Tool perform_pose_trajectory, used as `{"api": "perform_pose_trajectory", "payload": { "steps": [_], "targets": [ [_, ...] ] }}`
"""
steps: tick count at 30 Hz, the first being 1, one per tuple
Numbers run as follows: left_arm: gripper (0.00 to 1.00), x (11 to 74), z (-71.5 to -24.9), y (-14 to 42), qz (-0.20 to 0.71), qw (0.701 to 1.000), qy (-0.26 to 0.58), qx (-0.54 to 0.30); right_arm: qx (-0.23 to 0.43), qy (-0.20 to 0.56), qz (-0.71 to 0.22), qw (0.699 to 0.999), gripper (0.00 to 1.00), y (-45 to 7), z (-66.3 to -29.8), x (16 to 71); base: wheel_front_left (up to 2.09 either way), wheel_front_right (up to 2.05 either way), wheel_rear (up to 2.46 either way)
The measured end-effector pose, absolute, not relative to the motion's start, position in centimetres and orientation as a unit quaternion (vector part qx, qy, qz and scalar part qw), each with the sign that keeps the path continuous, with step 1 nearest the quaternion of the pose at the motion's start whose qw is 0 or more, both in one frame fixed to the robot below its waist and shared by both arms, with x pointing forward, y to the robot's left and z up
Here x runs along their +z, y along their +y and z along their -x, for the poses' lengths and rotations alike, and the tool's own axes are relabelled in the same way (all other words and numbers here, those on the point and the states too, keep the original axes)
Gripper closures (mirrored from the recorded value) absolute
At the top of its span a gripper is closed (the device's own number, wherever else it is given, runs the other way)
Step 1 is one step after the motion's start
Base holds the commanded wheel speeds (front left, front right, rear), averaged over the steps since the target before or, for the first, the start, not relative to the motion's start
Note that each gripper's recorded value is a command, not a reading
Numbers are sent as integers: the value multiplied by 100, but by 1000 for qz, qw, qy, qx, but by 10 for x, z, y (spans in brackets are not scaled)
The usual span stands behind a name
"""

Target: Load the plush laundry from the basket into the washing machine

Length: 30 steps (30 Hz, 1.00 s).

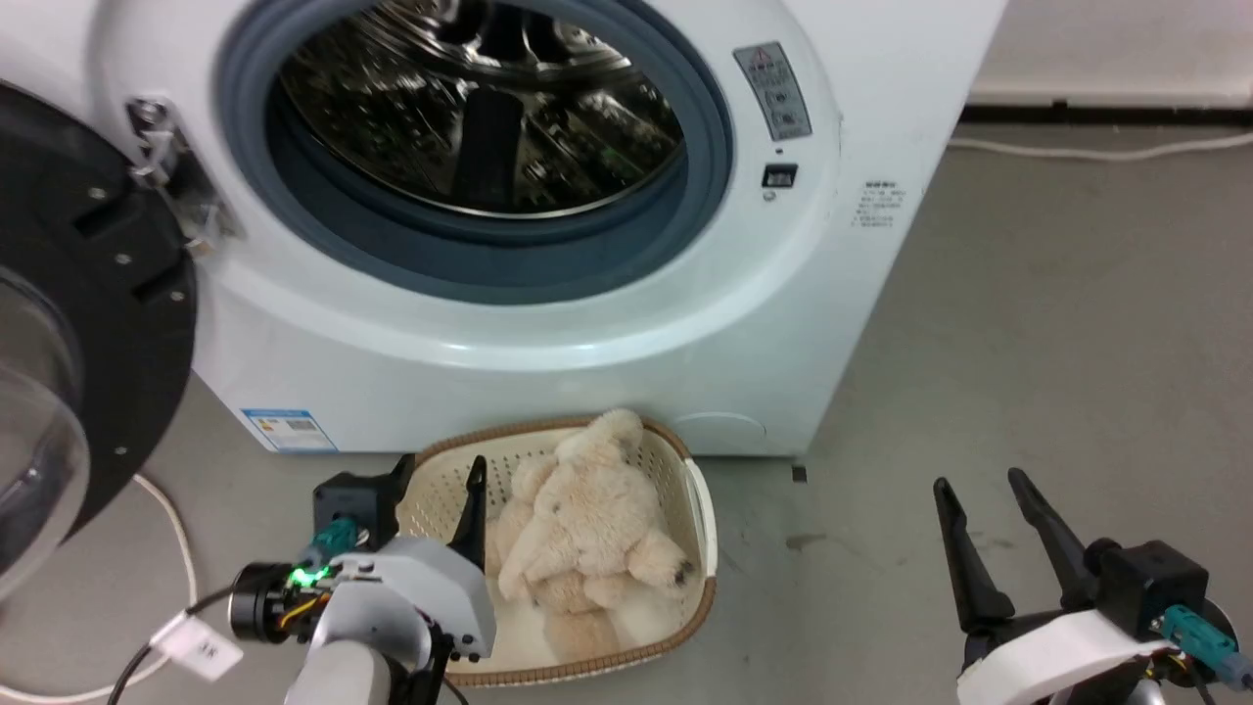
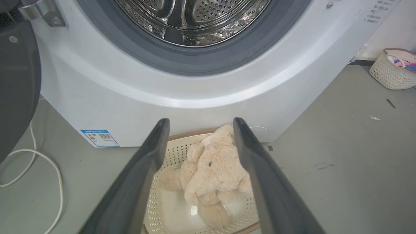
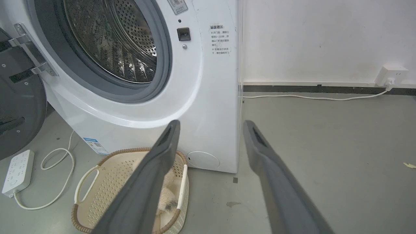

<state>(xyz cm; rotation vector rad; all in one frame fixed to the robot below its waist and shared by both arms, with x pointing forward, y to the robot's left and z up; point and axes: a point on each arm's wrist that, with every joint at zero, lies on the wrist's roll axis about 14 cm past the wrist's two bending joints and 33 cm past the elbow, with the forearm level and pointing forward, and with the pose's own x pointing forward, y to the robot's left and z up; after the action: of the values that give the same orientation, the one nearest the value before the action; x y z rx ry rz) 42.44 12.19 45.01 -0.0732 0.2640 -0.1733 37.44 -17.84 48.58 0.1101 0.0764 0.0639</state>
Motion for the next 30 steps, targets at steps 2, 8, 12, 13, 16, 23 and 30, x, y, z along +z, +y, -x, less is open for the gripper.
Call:
{"api": "perform_pose_trajectory", "payload": {
  "steps": [2, 8, 12, 13, 16, 23, 30],
  "targets": [
    [0, 440, -429, 117, 33, 983, 150, -97, 27, 43, -60, 997, 0, -181, -376, 482, 0, 0, 0],
    [0, 408, -440, 102, 32, 970, 209, -122, 13, 53, -74, 996, 0, -189, -381, 471, 0, 0, 0],
    [0, 385, -444, 92, 32, 958, 251, -137, 1, 65, -86, 994, 0, -194, -382, 460, 0, 0, 0],
    [0, 379, -445, 91, 31, 954, 262, -141, -1, 68, -89, 994, 0, -196, -383, 458, 0, 0, 0],
    [0, 360, -447, 87, 20, 944, 292, -152, -9, 73, -95, 993, 0, -199, -385, 452, 0, 0, 0],
    [0, 310, -454, 84, -11, 915, 366, -171, -34, 98, -112, 988, 0, -211, -388, 428, 0, 0, 0],
    [0, 271, -454, 86, -41, 894, 408, -181, -55, 118, -125, 983, 0, -220, -386, 410, 0, 0, 0]
  ]
}}
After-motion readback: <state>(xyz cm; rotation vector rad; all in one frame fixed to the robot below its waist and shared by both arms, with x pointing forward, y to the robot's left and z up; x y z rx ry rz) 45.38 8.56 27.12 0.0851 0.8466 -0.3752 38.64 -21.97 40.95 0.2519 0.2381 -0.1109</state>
